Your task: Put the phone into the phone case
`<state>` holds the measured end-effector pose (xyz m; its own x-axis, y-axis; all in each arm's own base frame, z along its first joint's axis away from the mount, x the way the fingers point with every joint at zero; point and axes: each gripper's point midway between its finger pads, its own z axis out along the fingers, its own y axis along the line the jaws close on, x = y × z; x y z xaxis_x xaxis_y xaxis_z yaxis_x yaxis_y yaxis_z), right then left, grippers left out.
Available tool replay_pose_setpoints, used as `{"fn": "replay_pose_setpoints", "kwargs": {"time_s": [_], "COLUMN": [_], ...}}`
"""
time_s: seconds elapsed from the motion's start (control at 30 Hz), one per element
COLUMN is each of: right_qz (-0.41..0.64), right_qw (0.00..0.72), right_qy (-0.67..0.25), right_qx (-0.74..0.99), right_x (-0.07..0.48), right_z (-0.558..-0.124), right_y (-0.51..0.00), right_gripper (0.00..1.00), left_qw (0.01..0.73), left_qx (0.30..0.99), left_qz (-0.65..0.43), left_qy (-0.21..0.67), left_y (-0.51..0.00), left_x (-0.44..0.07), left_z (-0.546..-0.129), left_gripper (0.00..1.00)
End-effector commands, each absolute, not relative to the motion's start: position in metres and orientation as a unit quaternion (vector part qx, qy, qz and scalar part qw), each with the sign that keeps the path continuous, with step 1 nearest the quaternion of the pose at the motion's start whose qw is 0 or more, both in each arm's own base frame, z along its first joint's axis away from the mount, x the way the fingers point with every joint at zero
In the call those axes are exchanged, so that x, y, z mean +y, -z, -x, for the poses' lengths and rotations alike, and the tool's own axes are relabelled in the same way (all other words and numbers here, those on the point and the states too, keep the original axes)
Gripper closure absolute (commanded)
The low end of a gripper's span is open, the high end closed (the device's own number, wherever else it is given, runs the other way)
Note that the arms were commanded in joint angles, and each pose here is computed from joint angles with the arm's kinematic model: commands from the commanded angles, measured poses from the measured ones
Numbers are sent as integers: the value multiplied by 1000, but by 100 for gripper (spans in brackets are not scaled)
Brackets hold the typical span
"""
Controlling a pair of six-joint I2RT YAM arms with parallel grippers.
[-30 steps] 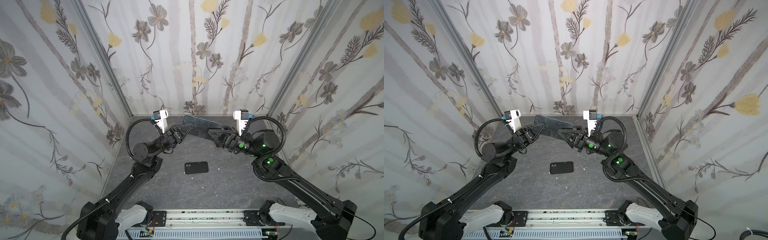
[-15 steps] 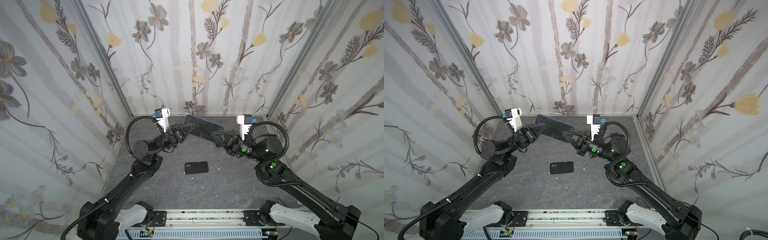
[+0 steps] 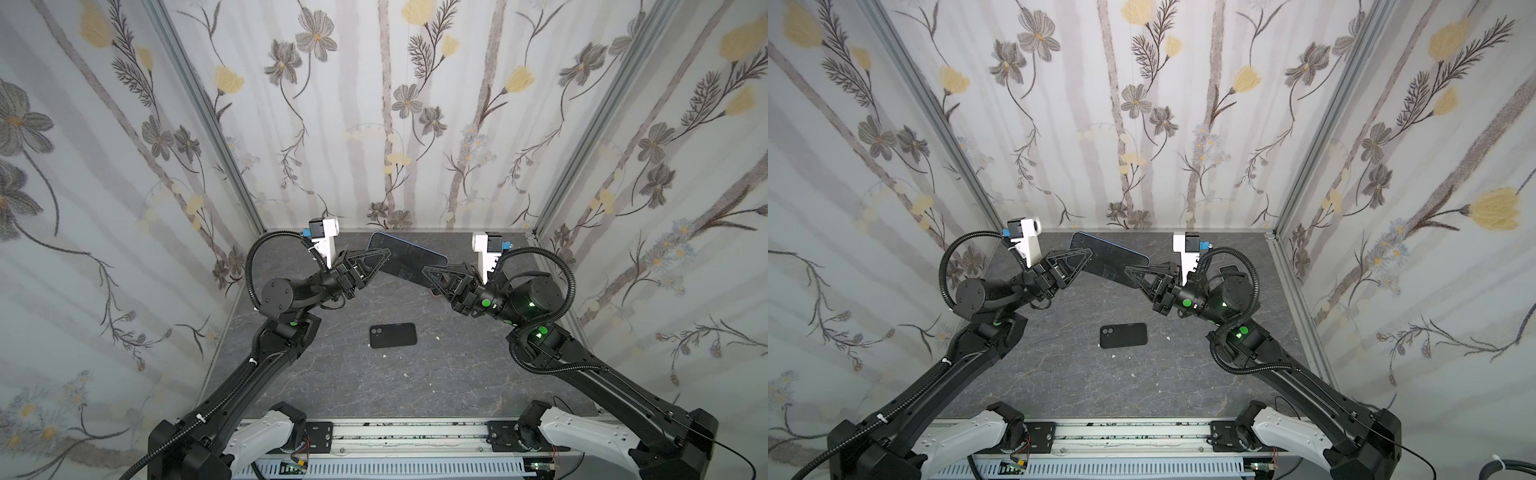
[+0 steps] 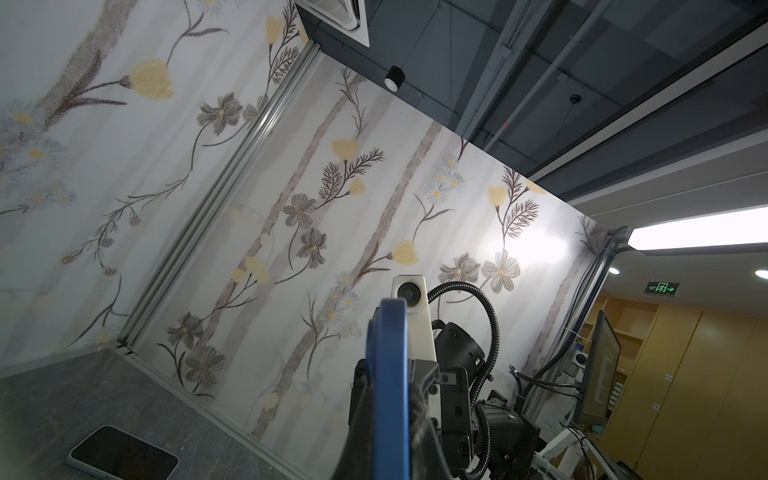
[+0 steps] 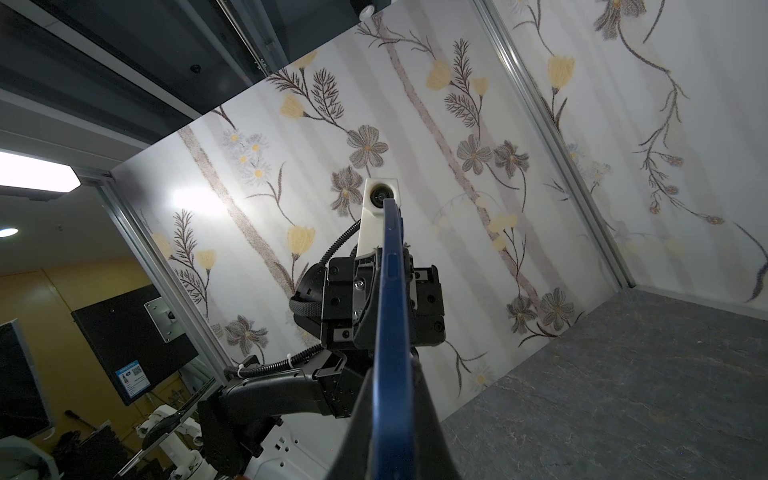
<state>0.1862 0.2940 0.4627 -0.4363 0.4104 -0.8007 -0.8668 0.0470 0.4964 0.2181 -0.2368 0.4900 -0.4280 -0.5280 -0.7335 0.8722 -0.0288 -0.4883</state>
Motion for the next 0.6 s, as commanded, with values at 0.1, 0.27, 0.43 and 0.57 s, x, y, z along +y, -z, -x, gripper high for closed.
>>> {"fn": "replay_pose_setpoints", "kwargs": {"time_s": [0.1, 0.27, 0.43, 0.57], "right_qz": [225, 172, 118, 121], "right_qw": [508, 550, 531, 449], "right_qy": [-653, -547, -447, -416], "right_qx": [514, 607, 710, 782], "right_x": [288, 268, 239, 241], "right_z": [-180, -217, -258, -277], "right_y": [-471, -436, -382, -328], "right_gripper": [100, 100, 100, 100], "left_qw": [557, 624, 618, 532], "left_qx": [477, 579, 714, 808], "left_qz": [-133, 10, 150, 139], "left_qy": [666, 525, 294, 211], "left_y": [-501, -462, -366, -289], "left_x": [-223, -181, -114, -114], "left_z": [-234, -283, -318, -327], "left_gripper": [25, 5, 8, 7]}}
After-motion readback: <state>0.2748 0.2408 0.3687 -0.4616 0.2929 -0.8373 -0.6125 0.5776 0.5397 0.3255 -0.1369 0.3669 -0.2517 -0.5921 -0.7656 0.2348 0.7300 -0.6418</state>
